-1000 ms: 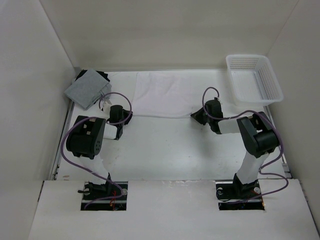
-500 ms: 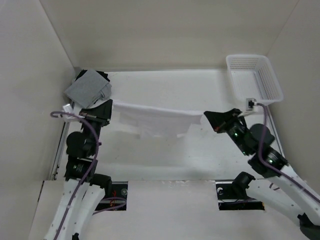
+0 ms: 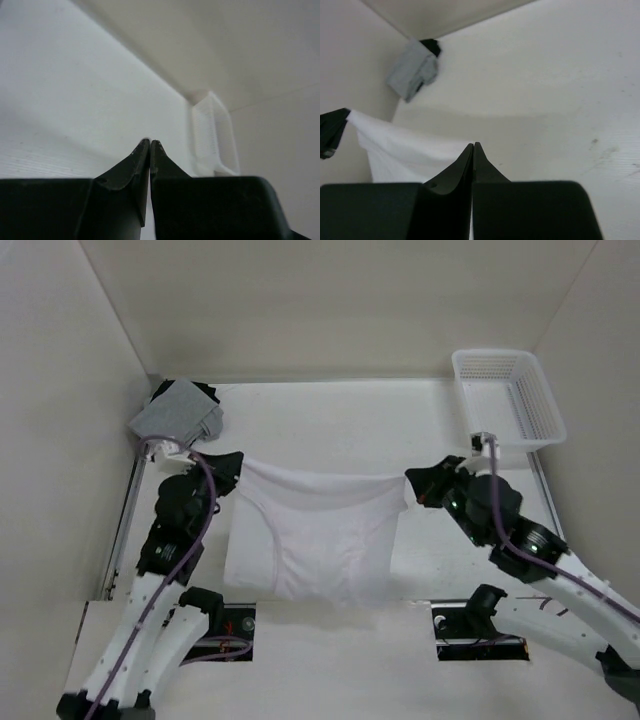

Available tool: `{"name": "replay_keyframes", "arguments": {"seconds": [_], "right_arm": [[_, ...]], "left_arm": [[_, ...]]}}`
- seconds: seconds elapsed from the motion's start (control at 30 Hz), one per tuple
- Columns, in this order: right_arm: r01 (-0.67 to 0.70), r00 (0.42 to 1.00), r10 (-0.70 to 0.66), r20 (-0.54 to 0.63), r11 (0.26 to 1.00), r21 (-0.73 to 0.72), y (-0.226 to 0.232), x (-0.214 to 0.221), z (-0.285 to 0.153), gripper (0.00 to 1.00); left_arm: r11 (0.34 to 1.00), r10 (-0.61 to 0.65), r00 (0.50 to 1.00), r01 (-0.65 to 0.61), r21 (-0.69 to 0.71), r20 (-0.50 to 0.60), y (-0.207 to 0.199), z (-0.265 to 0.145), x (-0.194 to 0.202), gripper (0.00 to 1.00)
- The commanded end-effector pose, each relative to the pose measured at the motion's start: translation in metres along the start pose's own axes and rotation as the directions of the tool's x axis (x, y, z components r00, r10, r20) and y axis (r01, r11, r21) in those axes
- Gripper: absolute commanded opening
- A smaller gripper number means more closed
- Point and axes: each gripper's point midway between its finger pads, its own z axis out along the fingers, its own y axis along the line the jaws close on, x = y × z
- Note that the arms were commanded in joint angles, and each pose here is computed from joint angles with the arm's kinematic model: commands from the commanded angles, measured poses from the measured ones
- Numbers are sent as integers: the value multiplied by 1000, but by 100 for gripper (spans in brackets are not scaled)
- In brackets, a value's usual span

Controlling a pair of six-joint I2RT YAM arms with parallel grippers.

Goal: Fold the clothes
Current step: Fold the tank top

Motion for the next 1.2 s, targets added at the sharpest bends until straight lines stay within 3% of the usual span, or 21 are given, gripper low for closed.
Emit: {"name": "replay_keyframes", "arguments": {"seconds": [0.0,0.27,0.43,0.6,0.9,1.17], "right_arm": [[-1,997,1,-78,1000,1,-25,23,57,1],[-139,972,161,-174,981,132,-118,35,222,1],[-173,965,197,-174,974,146,-133,26,254,0],[-163,968,187,-166,976,146,-133,39,214,0],[-161,961,182,-206,980,117,-130,107,121,1],[-125,944,158,-289,984,130,-127,153,79,2]], "left_arm": [[994,28,1000,-29,-104,-13,38,44,16,0],[969,-16,990,-19,-246,-140,94,202,68,0],[978,-73,985,40,-204,-156,81,234,62,0],[983,-89,985,62,-176,-151,81,193,64,1],[969,-189,968,156,-193,-165,138,85,78,1],[971,-182,957,139,-194,-226,149,36,95,1]]}}
